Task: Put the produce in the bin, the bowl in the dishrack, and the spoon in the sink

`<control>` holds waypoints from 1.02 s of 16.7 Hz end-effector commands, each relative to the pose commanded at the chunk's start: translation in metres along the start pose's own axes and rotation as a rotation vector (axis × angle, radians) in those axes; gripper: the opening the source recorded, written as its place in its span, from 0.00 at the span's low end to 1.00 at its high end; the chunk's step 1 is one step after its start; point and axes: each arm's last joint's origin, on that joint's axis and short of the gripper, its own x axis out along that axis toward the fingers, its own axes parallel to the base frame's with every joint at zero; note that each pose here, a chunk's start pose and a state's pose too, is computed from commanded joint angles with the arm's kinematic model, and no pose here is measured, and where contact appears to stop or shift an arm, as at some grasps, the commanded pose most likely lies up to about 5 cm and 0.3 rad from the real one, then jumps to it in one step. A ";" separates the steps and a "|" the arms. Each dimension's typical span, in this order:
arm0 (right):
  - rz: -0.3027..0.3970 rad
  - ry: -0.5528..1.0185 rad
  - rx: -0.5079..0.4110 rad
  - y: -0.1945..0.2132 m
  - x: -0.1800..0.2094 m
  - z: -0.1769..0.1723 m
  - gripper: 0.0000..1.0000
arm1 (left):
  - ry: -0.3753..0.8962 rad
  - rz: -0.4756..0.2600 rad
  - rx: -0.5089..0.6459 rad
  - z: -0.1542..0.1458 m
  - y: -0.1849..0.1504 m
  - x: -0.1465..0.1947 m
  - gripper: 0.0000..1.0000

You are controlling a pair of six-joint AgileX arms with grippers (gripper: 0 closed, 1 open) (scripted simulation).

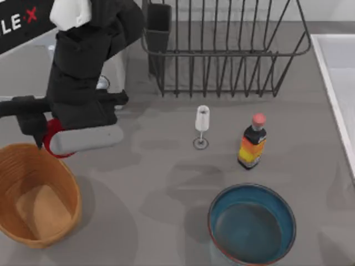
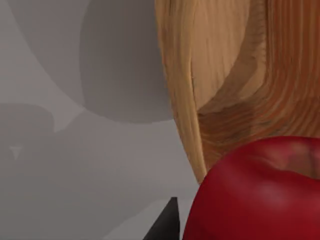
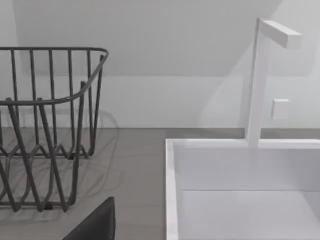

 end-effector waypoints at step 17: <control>0.000 0.000 0.000 0.000 0.000 0.000 1.00 | -0.002 -0.092 0.468 0.014 -0.022 0.001 0.00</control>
